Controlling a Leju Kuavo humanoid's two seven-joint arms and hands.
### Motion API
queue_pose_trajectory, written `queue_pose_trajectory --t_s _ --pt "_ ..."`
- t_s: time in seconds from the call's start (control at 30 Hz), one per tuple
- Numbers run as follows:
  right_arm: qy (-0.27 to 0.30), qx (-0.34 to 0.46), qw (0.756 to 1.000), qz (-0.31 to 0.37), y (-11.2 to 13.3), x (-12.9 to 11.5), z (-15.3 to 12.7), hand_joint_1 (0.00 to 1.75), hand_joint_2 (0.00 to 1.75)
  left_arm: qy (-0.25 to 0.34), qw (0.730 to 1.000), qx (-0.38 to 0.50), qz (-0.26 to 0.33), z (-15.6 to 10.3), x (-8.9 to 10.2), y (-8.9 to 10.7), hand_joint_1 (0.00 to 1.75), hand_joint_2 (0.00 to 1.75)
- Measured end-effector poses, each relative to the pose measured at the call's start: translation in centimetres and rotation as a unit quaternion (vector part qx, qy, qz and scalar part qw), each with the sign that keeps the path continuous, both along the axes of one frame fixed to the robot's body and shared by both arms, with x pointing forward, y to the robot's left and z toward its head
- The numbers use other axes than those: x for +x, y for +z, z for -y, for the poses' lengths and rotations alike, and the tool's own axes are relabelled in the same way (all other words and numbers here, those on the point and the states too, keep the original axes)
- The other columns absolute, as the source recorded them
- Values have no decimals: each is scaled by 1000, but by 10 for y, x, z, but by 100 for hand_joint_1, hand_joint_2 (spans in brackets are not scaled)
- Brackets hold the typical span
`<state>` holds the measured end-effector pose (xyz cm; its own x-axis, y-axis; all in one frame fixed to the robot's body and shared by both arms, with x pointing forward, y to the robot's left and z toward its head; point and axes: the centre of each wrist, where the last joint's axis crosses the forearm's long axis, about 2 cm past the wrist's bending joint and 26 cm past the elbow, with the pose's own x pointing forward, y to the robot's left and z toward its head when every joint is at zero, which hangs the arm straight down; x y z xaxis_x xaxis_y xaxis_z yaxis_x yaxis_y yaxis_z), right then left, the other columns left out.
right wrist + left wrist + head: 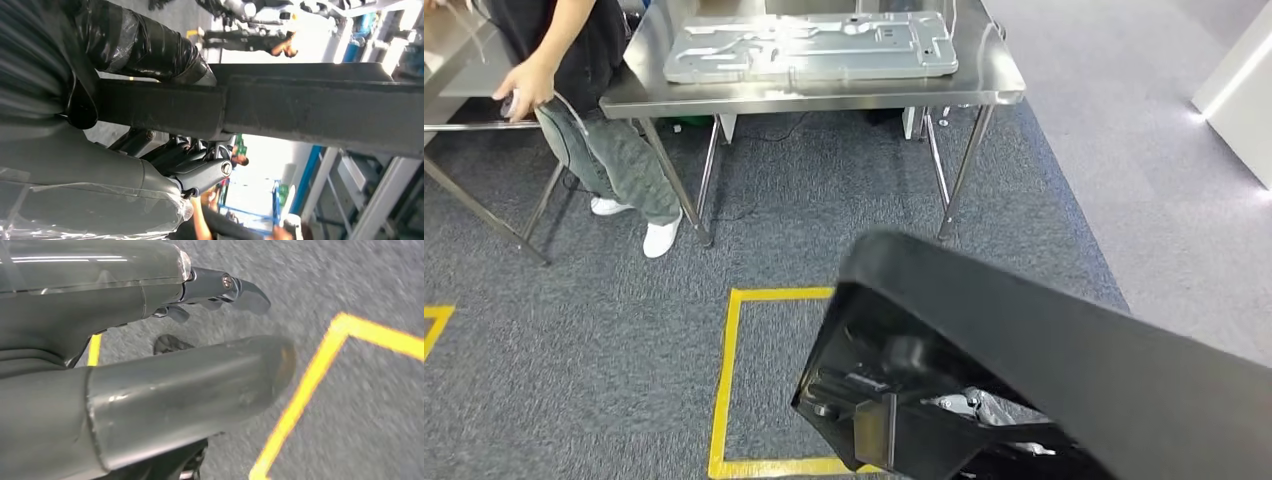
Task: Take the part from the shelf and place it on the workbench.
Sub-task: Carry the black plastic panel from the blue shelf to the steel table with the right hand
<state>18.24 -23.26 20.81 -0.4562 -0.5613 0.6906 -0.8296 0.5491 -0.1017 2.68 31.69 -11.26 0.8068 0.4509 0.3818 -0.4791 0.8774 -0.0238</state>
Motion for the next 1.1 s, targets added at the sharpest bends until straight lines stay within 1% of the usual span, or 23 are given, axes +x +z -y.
queue_pose_trajectory --t_s 0.1,0.4,0.6,0.77,1.1 --pt "0 -1 1000 -1 -1 -1 0 175 175 0 1000 0 1 0 1 0 0 0" --pt "-2 -4 1000 -5 -4 -5 0 175 175 2 1000 4 -8 -3 -7 0 0 0" --pt "-4 -6 1000 -4 -4 -6 1 175 175 3 1000 5 -4 -3 -5 0 0 0" --pt "-6 -7 1000 -6 -5 -8 1 175 175 3 1000 5 -5 -3 -6 0 0 0" --pt "-7 -6 1000 -4 -4 -9 1 175 175 2 1000 3 2 -1 -1 0 0 0"
